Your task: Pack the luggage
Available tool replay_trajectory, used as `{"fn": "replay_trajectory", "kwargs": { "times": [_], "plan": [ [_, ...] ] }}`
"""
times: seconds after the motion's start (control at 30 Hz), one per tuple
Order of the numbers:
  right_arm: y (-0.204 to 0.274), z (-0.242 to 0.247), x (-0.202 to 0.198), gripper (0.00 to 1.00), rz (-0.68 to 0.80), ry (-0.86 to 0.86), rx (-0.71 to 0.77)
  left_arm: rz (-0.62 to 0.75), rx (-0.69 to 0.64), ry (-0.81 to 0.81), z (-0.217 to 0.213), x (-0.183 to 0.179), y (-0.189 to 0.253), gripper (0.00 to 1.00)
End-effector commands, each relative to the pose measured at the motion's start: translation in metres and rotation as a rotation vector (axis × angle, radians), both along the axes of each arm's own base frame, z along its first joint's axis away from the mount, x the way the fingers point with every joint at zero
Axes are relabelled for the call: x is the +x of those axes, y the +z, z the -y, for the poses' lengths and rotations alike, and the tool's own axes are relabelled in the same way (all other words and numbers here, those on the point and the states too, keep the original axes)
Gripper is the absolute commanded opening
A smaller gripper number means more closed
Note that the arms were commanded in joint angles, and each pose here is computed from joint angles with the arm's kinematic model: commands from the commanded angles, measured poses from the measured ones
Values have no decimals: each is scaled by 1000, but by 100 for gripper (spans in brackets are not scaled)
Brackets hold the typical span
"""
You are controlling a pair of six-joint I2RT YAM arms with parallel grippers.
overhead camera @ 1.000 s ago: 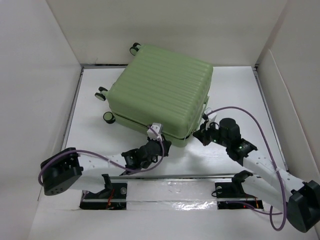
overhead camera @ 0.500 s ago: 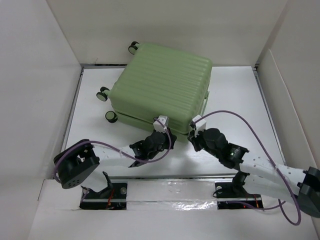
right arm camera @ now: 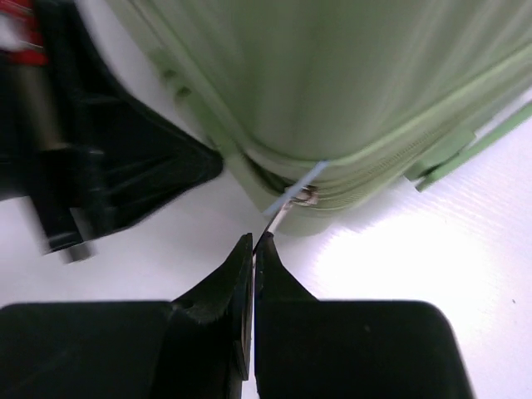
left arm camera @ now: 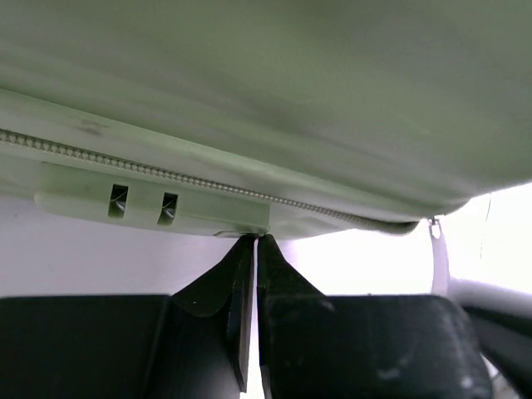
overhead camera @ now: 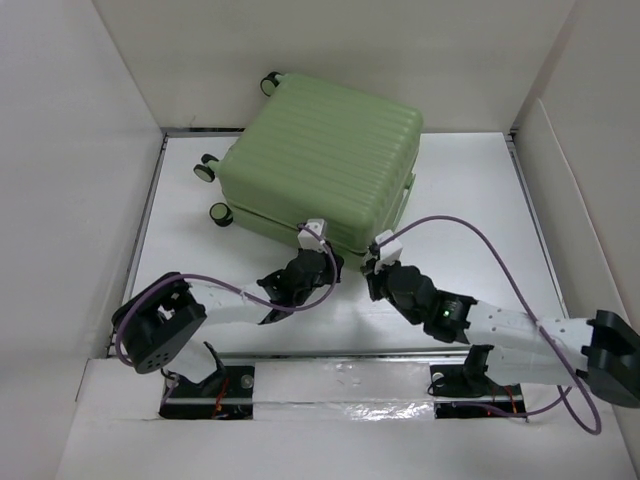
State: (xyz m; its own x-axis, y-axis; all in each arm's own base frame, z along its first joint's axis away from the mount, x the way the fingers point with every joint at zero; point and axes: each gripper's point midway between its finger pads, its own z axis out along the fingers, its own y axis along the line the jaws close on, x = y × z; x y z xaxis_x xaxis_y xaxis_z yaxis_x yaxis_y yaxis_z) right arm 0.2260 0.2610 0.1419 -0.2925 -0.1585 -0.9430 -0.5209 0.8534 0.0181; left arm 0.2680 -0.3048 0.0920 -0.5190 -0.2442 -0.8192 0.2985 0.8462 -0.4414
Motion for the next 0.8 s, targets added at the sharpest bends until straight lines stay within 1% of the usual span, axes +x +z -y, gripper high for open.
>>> {"fn": "replay_trajectory", "kwargs": {
  "times": [0.0,0.03,0.07,0.17,0.23,0.3,0.33,0.37,0.47,0.5,0.53,0.57,0.6,0.7,0.73,0.77],
  "plan": [
    [66,-76,-103,0,-64,506,290,108,-230,11,23,34,61,0],
    [69,-67,-104,0,-47,497,297,108,-232,13,21,38,62,0],
    [52,-54,-99,0,-74,466,239,108,-228,9,22,38,61,0],
    [44,-44,-103,0,-95,471,194,112,-229,8,23,43,64,0],
    [43,-53,-112,0,-105,532,209,119,-253,-18,29,42,70,0],
    [39,-72,-114,0,-118,577,216,120,-282,-33,34,41,74,0],
    [37,-76,-112,0,-123,576,199,119,-282,-30,33,41,74,0],
    [38,-77,-101,0,-113,520,183,119,-274,-17,29,41,75,0],
    [37,-63,-86,0,-74,407,174,133,-273,0,19,37,80,0],
    [41,-48,-72,0,-41,328,175,124,-254,8,14,35,74,0],
    [31,-38,-67,0,-45,290,150,126,-249,16,11,34,73,0],
    [24,-23,-53,0,-50,227,125,134,-258,17,8,32,78,0],
    [20,-13,-45,0,-51,186,110,127,-249,19,5,30,73,0],
    [11,16,-19,0,-44,64,106,124,-257,14,1,25,72,0],
    [10,21,-13,13,-38,42,109,121,-259,9,1,24,72,0],
    [9,25,-6,22,-23,30,104,120,-262,8,1,23,72,0]
  ]
}}
